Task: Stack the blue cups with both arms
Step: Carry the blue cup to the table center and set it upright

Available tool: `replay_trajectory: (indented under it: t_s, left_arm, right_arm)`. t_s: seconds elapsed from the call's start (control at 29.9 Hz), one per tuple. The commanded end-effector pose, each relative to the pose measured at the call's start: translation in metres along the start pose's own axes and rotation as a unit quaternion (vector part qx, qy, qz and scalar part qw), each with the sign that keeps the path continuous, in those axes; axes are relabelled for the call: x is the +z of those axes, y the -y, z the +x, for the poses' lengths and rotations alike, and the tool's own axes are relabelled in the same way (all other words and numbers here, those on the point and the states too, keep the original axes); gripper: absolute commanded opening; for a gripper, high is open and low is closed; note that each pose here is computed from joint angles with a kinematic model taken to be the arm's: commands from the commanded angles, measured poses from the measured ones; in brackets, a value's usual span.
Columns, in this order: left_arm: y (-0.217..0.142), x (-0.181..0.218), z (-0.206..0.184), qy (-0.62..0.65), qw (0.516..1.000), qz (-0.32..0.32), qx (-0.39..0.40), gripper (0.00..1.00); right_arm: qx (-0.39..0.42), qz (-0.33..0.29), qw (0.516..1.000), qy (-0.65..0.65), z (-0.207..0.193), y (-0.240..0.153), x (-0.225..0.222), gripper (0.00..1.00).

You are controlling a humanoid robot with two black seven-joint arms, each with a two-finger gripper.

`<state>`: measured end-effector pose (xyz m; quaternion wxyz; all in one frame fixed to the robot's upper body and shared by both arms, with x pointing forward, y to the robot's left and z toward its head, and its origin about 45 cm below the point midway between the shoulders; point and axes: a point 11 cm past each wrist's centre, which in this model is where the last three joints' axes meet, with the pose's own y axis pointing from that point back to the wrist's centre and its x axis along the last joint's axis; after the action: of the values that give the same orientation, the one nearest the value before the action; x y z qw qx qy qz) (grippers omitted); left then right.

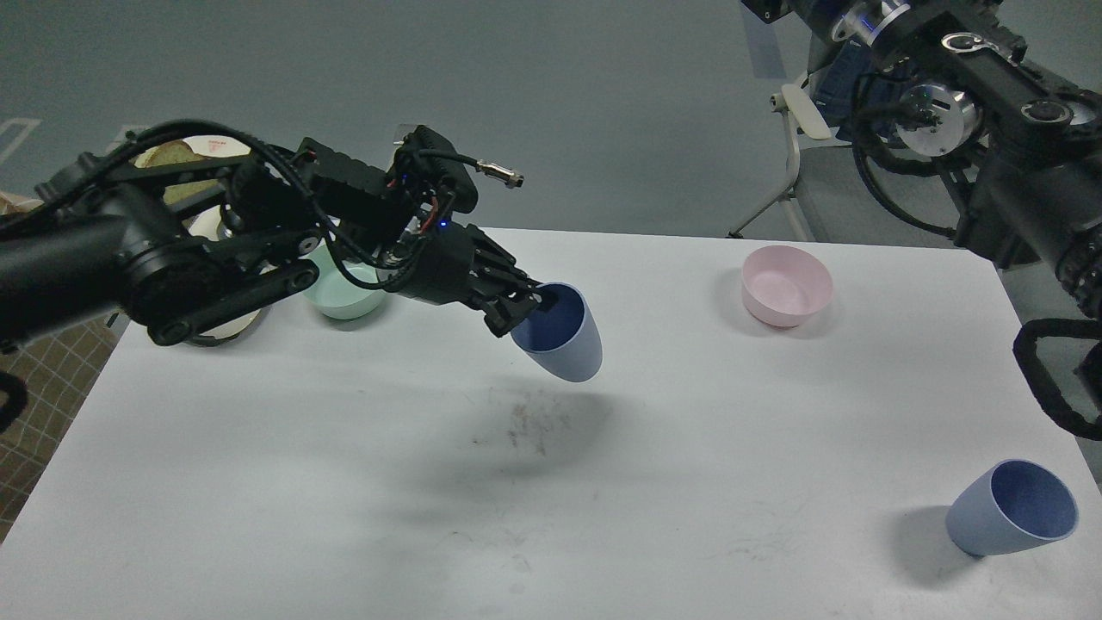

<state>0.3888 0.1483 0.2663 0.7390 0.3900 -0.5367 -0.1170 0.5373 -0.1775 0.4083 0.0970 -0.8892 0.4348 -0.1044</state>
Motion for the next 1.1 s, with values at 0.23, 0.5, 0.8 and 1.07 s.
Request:
replay_trajectory:
  t_s: [0.23, 0.5, 0.8, 1.07]
  left_arm:
    - [0.053, 0.011, 0.004, 0.047, 0.996, -0.002, -0.072, 0.0]
    - [0.065, 0.012, -0.011, 0.059, 0.992, 0.001, -0.111, 0.0]
    - [0.066, 0.012, -0.013, 0.058, 0.992, 0.0, -0.113, 0.0]
    - [0.069, 0.016, -0.013, 0.058, 0.992, -0.006, -0.112, 0.5]
  right_arm:
    - [0.003, -0.011, 1.0, -0.002, 0.003, -0.006, 0.009, 1.0]
    - [0.004, -0.012, 1.0, -0.001, 0.003, -0.006, 0.01, 1.0]
    - [0.005, -0.015, 1.0, 0.001, 0.004, -0.009, 0.014, 1.0]
    - [0.006, -0.019, 1.0, 0.004, 0.003, -0.011, 0.019, 1.0]
